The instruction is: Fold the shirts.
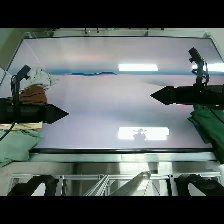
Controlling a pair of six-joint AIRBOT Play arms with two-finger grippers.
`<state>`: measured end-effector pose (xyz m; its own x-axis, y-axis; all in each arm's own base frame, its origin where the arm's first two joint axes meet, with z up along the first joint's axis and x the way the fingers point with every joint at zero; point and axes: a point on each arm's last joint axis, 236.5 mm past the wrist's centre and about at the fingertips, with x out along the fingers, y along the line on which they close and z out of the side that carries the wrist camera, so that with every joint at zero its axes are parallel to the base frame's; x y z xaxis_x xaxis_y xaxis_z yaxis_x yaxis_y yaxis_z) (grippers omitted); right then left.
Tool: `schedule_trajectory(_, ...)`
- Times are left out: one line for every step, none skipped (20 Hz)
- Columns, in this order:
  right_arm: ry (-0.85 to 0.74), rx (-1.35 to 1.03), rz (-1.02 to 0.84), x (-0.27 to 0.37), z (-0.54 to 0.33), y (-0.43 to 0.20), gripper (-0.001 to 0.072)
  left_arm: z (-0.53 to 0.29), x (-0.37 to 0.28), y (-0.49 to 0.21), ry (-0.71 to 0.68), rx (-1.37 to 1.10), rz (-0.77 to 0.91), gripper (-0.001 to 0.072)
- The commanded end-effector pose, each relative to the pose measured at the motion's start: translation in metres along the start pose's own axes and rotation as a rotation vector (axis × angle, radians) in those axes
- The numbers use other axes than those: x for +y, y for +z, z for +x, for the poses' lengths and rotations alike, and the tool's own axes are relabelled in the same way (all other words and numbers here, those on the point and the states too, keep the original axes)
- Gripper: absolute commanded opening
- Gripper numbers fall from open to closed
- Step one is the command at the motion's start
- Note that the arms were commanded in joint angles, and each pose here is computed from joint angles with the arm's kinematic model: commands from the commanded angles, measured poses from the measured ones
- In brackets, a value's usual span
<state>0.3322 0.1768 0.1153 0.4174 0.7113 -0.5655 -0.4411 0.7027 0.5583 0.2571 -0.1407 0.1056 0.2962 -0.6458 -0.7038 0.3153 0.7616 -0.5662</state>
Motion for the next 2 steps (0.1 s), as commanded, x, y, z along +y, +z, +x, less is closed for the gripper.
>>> schedule_trajectory(0.005, 0.002, 0.003, 0.0019, 0.0003, -0.0006, 0.0021, -0.0012, -0.0001, -0.0019, 0.003, -0.004, 0.0, 0.0021)
schedule_trajectory(0.005, 0.002, 0.003, 0.0019, 0.0004, -0.0006, 0.0022, -0.0012, -0.0002, -0.002, 0.002, -0.004, 0.0, 0.0021)
